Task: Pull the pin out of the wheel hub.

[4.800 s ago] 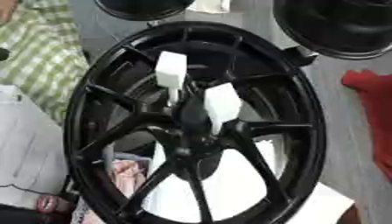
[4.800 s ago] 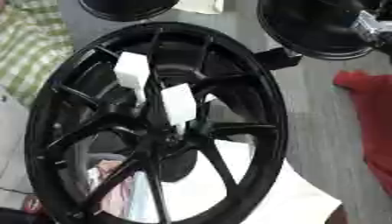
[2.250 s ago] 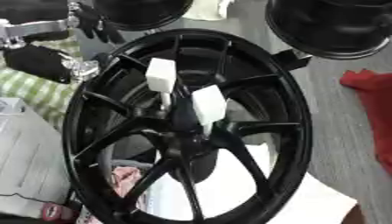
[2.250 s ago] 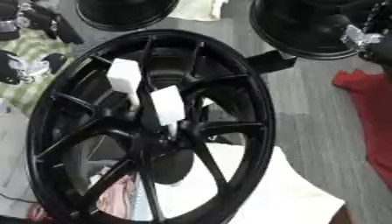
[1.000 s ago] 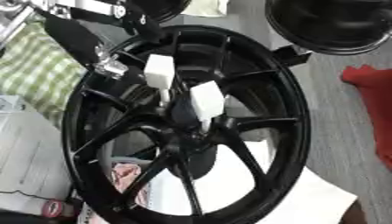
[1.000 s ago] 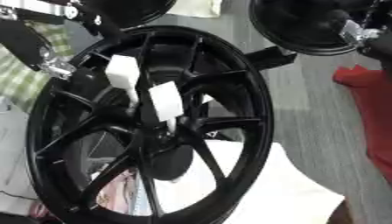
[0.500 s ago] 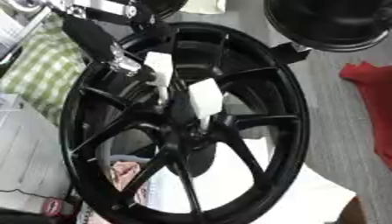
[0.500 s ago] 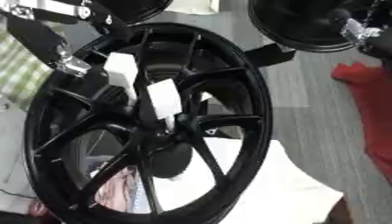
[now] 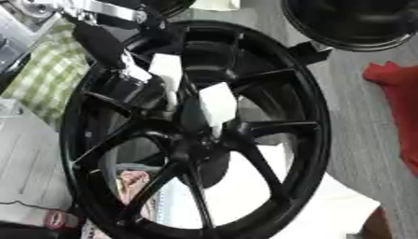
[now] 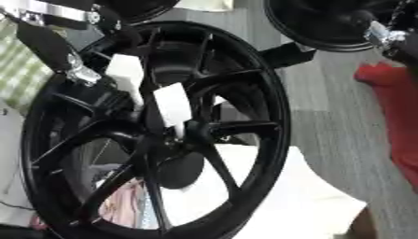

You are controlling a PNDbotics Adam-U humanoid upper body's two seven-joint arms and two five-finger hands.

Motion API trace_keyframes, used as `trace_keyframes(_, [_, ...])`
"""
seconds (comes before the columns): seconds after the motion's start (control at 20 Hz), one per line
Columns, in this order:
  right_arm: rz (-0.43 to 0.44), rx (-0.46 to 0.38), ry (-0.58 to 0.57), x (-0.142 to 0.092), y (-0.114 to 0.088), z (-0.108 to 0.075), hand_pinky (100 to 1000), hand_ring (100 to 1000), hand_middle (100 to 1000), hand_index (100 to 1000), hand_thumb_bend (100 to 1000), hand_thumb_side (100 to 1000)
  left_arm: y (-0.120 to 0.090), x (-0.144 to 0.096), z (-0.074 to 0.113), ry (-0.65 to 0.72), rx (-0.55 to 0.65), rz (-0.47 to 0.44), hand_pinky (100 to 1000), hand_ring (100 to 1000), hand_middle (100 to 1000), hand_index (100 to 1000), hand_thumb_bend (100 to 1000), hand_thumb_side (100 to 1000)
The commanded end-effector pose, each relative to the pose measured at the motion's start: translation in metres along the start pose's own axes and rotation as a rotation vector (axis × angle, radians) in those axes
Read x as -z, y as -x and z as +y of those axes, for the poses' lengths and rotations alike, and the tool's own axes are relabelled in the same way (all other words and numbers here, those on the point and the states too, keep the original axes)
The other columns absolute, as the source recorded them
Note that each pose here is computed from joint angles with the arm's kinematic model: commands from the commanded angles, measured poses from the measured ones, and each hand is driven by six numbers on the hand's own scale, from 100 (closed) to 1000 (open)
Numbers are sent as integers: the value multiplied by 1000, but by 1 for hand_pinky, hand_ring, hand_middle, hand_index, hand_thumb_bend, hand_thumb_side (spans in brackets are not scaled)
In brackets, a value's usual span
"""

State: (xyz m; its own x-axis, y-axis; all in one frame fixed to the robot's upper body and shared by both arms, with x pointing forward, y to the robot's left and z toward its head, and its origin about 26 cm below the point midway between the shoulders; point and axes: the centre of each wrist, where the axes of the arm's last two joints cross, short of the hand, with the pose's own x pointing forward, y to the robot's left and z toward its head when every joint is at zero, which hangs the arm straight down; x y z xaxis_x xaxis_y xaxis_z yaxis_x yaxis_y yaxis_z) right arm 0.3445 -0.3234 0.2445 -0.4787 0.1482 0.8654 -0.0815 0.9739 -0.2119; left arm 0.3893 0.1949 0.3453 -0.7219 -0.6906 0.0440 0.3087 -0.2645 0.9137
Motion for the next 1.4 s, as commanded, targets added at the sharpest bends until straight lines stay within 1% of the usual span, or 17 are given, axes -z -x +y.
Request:
trace_keyframes(0.05, [-29, -16, 0, 3, -11, -4, 865, 689, 625, 690, 443, 165, 0, -9, 10, -26, 47, 26, 924, 948, 883, 962, 553, 583])
trace_keyframes(0.2, [-26, -14, 1, 3, -11, -5, 865, 689, 624, 690, 442, 166, 2, -8, 10, -26, 62, 35, 921, 949, 876, 954, 547, 586])
trace_keyframes(0.45, [-24, -11, 2, 3, -10, -5, 866, 688, 624, 690, 441, 168, 6, -7, 7, -17, 77, 19, 907, 943, 859, 936, 515, 579])
trace_keyframes(0.7, [-23, -8, 4, 2, -10, -5, 866, 688, 624, 690, 440, 169, 10, -6, 5, -13, 80, 8, 887, 931, 831, 916, 446, 517])
trace_keyframes(0.9, [-22, -6, 5, 2, -10, -5, 866, 687, 624, 689, 440, 170, 12, -4, 4, -10, 73, -26, 858, 895, 793, 880, 382, 461])
trace_keyframes(1.05, [-21, -5, 5, 3, -10, -5, 866, 687, 623, 689, 439, 170, 12, -3, 2, -3, 77, -52, 856, 891, 795, 880, 373, 448])
trace_keyframes(1.25, [-21, -4, 4, 3, -10, -5, 866, 687, 623, 689, 439, 171, 11, -2, 2, -3, 95, -86, 867, 902, 818, 889, 398, 444])
trace_keyframes(1.35, [-21, -3, 3, 3, -9, -5, 866, 686, 622, 688, 438, 171, 11, -1, 2, -2, 102, -101, 864, 898, 812, 887, 391, 440])
trace_keyframes(1.4, [-20, -3, 3, 3, -9, -5, 866, 686, 622, 688, 438, 172, 11, 0, 2, -2, 104, -105, 857, 889, 799, 881, 374, 420])
